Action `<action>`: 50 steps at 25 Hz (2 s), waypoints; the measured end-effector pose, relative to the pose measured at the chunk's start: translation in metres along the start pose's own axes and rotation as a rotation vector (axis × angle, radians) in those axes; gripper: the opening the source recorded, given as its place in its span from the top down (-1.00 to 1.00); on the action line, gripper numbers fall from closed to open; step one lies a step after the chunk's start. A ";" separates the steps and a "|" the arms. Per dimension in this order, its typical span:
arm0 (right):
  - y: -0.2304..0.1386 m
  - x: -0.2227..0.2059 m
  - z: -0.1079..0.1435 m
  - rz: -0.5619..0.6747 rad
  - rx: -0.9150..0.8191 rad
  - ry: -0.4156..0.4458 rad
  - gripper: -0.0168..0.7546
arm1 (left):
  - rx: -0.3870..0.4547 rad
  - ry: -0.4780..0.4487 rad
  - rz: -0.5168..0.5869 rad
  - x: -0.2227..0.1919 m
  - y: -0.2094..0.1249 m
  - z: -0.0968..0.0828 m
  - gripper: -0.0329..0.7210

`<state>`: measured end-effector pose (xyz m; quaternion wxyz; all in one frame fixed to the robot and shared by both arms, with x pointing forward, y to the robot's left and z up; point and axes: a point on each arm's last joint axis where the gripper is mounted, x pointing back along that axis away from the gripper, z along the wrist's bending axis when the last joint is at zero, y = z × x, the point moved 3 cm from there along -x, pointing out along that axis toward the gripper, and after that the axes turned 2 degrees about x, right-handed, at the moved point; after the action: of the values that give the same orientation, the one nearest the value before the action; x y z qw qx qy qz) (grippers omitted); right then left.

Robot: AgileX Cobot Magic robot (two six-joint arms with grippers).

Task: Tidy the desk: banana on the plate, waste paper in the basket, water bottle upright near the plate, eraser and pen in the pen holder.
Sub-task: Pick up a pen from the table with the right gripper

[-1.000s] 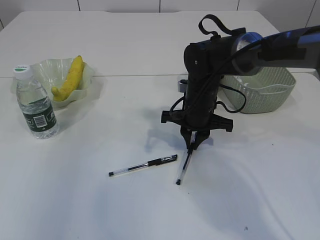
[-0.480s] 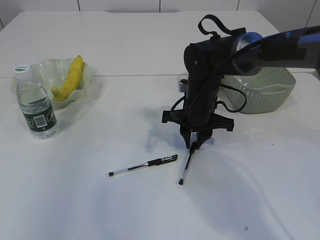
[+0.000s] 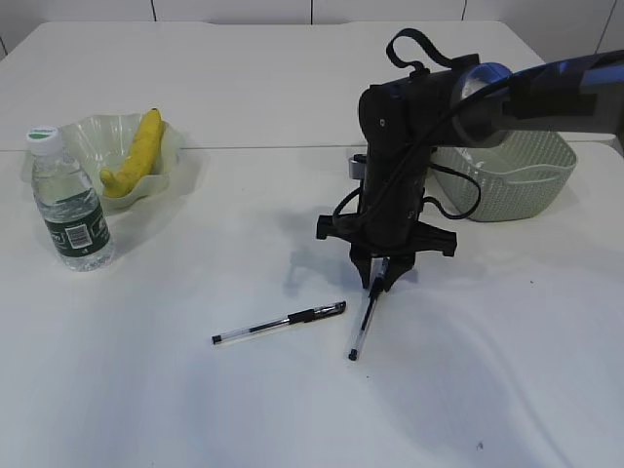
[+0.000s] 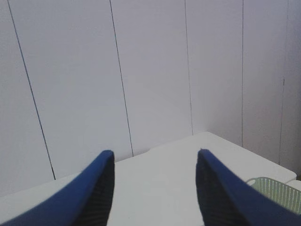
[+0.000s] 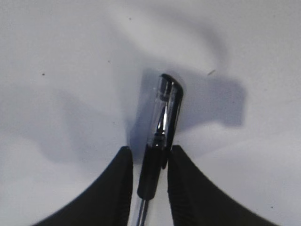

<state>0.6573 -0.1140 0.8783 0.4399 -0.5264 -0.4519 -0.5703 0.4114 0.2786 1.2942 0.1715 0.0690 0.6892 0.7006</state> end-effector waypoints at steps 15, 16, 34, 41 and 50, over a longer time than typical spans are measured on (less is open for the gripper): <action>0.004 0.000 -0.008 -0.032 0.041 -0.070 0.43 | 0.000 0.002 -0.001 0.000 0.000 0.000 -0.12; 0.004 0.000 -0.008 -0.032 0.041 -0.070 0.43 | 0.000 0.002 -0.001 0.000 0.000 0.000 -0.12; 0.003 0.000 -0.007 -0.030 -0.061 -0.054 0.42 | 0.000 0.004 -0.002 0.000 0.000 0.000 -0.12; 0.005 0.000 -0.006 -0.041 -0.089 -0.044 0.41 | 0.000 0.004 -0.002 0.000 0.000 0.000 -0.12; 0.007 0.000 -0.008 -0.046 -0.125 -0.040 0.41 | 0.000 0.004 -0.002 0.000 0.000 0.000 -0.12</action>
<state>0.6629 -0.1237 0.8785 0.3837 -0.5536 -0.4360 -0.5968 0.4115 0.2790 1.2945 0.1710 0.0669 0.6896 0.7006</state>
